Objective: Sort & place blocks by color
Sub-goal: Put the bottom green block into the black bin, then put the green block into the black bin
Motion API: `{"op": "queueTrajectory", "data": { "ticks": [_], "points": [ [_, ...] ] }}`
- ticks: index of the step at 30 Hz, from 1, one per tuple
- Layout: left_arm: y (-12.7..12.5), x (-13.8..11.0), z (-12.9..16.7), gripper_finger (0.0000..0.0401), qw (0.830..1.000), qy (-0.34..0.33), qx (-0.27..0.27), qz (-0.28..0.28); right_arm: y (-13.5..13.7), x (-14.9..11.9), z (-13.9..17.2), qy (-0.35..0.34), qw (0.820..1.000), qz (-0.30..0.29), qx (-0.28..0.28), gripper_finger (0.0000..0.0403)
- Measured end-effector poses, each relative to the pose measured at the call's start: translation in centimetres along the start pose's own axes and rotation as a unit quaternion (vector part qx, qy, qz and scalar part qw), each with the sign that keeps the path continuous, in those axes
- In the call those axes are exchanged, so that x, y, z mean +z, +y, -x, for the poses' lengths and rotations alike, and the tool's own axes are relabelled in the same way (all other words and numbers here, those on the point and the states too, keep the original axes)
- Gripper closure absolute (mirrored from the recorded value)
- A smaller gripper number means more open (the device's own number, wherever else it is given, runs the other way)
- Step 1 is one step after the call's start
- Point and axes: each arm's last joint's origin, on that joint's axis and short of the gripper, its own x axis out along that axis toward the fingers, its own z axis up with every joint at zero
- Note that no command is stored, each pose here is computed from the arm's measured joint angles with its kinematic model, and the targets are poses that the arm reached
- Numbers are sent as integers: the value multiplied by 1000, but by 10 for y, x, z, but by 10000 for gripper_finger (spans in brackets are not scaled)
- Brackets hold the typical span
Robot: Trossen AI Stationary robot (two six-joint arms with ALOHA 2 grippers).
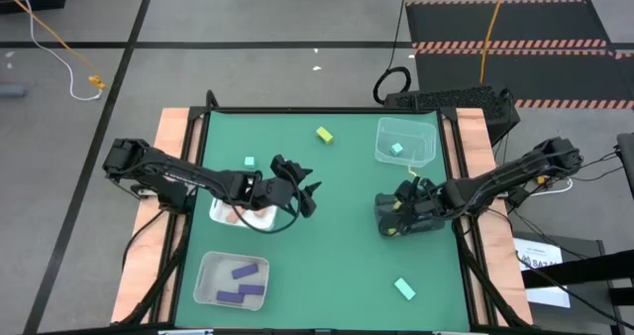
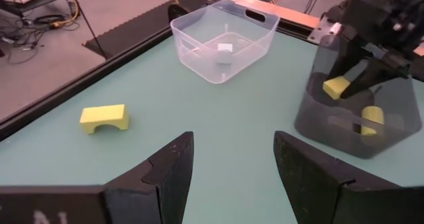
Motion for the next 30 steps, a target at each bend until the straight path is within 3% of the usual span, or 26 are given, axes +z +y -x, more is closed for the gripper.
{"op": "queueTrajectory", "data": {
  "ticks": [7,20,25,30],
  "points": [
    [5,2,-4,192,1000,3,0,5,-4,-4,-5,6,1000,7,-10,272],
    [5,2,-4,192,1000,5,-3,4,-1,2,3,-5,999,48,8,162],
    [5,2,-4,192,1000,5,-3,4,8,28,23,-93,993,50,48,150],
    [5,2,-4,192,1000,5,-3,4,15,65,29,-218,966,83,110,150]
  ]
}}
